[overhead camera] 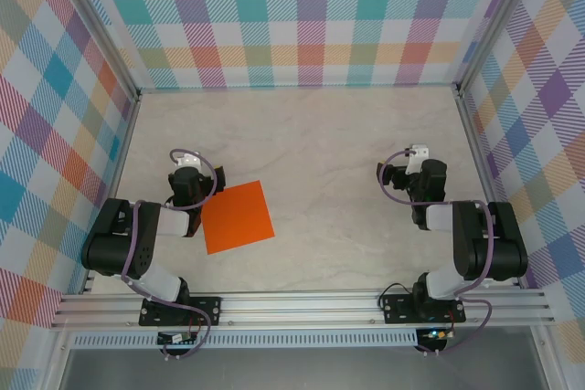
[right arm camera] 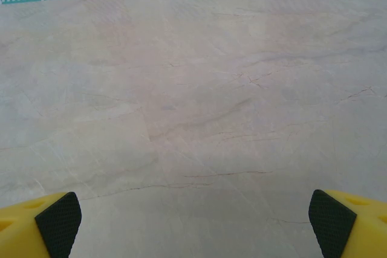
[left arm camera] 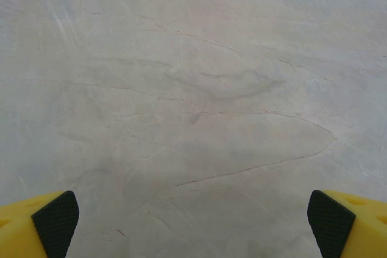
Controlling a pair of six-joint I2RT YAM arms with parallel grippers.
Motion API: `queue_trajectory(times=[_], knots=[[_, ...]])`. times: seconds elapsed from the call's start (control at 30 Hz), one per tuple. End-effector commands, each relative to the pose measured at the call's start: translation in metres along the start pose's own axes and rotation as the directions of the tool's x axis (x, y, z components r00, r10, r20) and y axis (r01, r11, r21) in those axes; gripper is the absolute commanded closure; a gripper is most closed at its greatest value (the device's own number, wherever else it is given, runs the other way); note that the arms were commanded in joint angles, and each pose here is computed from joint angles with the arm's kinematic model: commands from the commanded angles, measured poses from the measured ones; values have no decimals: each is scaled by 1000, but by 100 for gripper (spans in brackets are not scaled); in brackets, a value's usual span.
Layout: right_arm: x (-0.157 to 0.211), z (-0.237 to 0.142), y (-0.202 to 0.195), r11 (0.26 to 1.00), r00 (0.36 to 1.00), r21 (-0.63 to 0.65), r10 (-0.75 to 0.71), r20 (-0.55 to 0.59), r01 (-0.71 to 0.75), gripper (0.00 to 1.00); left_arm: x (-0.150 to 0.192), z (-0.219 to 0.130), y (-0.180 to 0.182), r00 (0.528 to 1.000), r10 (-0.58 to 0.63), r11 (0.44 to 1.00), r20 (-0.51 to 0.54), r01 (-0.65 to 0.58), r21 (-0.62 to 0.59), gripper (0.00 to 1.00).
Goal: Fold a paper plane with a square sheet of paper (pick it up from the middle)
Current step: Move the square sheet of paper to the center of the table.
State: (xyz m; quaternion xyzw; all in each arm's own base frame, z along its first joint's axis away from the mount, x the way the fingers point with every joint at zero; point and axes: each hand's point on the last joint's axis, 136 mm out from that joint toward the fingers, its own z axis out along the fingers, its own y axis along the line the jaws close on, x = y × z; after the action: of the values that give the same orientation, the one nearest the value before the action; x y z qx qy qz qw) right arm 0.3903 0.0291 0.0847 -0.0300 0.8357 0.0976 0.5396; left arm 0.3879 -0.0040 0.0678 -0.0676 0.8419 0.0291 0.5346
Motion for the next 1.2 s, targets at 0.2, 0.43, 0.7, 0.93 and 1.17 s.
queue_trajectory(times=[0.2, 0.43, 0.7, 0.93, 1.17], knots=[[-9, 2, 3, 1000, 1000, -22, -17, 20, 17, 0, -15, 2, 1, 999, -1, 1000, 42, 1, 7, 0], [-9, 2, 3, 1000, 1000, -22, -16, 20, 17, 0, -15, 2, 2, 999, -1, 1000, 41, 1, 6, 0], [-9, 2, 3, 1000, 1000, -22, -16, 20, 17, 0, -14, 2, 0, 999, 3, 1000, 38, -3, 18, 0], [-9, 2, 3, 1000, 1000, -23, -17, 19, 18, 0, -14, 2, -13, 999, 33, 995, 28, -35, 93, 0], [-9, 2, 3, 1000, 1000, -22, -16, 20, 16, 0, -14, 2, -14, 999, 32, 995, 27, -34, 95, 0]])
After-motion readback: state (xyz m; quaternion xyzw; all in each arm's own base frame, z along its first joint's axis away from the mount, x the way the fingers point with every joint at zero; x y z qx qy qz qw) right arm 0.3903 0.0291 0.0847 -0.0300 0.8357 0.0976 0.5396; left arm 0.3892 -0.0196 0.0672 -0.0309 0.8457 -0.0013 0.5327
